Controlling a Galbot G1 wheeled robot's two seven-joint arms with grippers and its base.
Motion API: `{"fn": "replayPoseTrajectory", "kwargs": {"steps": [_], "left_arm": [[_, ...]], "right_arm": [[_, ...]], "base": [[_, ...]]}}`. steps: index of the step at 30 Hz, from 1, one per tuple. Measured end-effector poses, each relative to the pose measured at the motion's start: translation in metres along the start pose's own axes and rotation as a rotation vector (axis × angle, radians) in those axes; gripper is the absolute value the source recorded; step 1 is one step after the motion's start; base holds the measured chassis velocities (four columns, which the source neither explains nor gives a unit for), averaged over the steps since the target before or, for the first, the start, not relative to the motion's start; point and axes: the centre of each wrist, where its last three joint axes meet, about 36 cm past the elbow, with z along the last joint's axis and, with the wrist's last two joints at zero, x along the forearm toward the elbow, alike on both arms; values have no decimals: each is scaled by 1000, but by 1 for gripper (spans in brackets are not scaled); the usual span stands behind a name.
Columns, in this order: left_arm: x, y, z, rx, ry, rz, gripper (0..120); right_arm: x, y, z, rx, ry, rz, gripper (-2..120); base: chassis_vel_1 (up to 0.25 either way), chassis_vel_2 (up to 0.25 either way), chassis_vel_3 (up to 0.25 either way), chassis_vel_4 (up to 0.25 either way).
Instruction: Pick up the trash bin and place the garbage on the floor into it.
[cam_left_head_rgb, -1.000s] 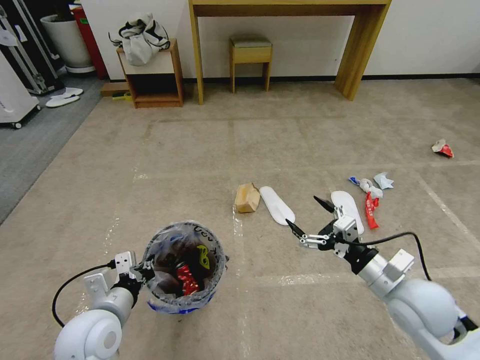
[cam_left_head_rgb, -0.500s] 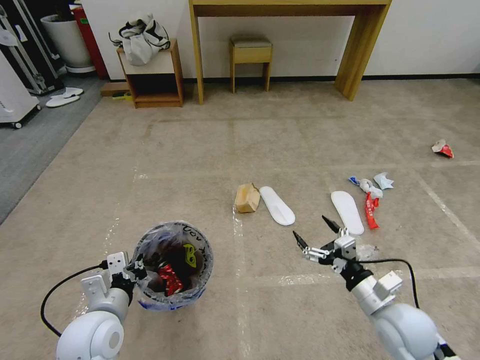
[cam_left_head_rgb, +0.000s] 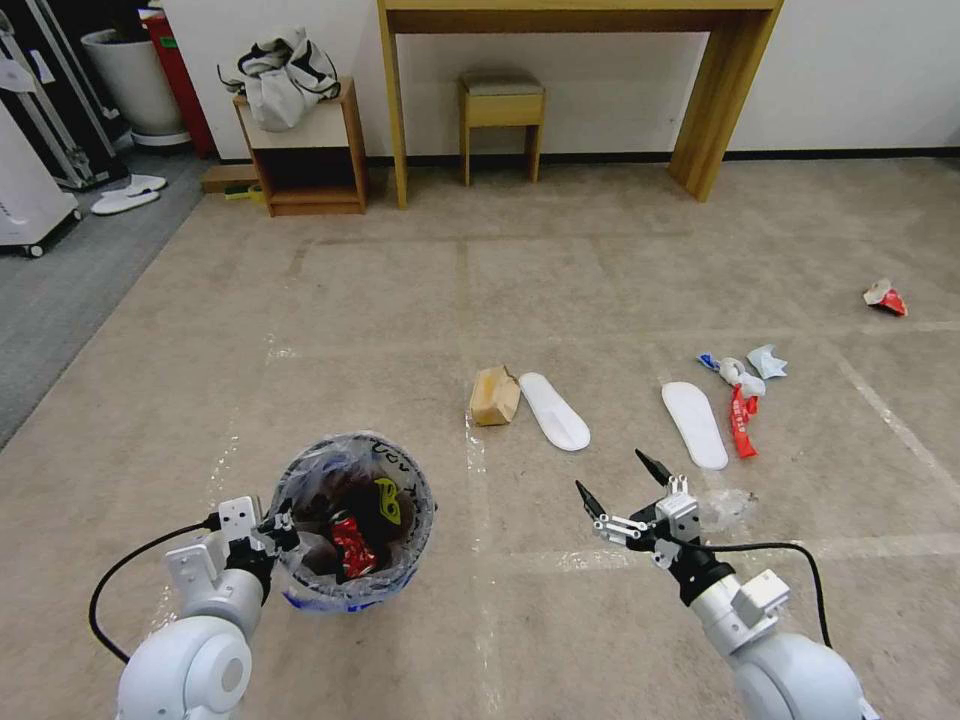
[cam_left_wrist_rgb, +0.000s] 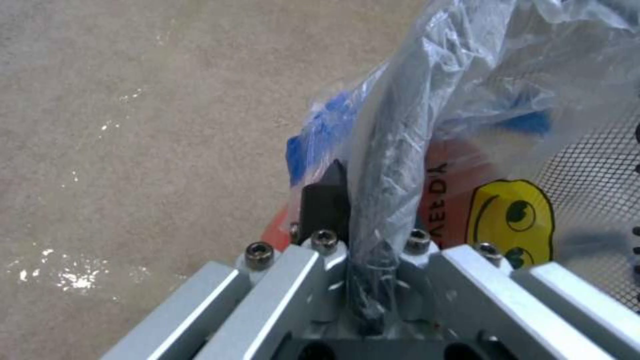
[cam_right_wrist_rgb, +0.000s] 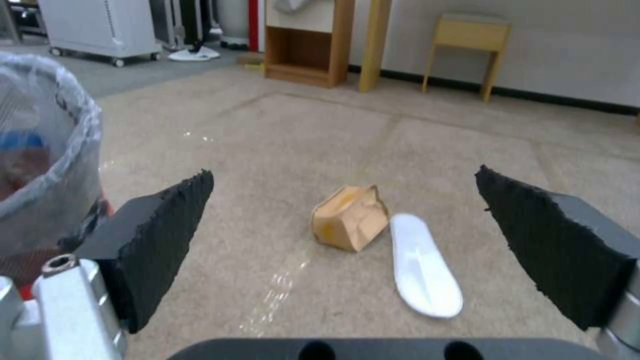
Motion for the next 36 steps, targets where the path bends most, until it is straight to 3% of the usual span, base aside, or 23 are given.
{"fn": "replayPoseTrajectory", "kwargs": {"steps": [21,36], "left_arm": [[1,-2,2,8,4,-7,1],[0,-3,5,16,10,-12,1]], "right_arm": [[-3,-13,1,6,23,-45,100],[-7,-18,4,3,11,-47,100]], "base": [[-5,3,5,-5],[-190,195,188,-200]]}}
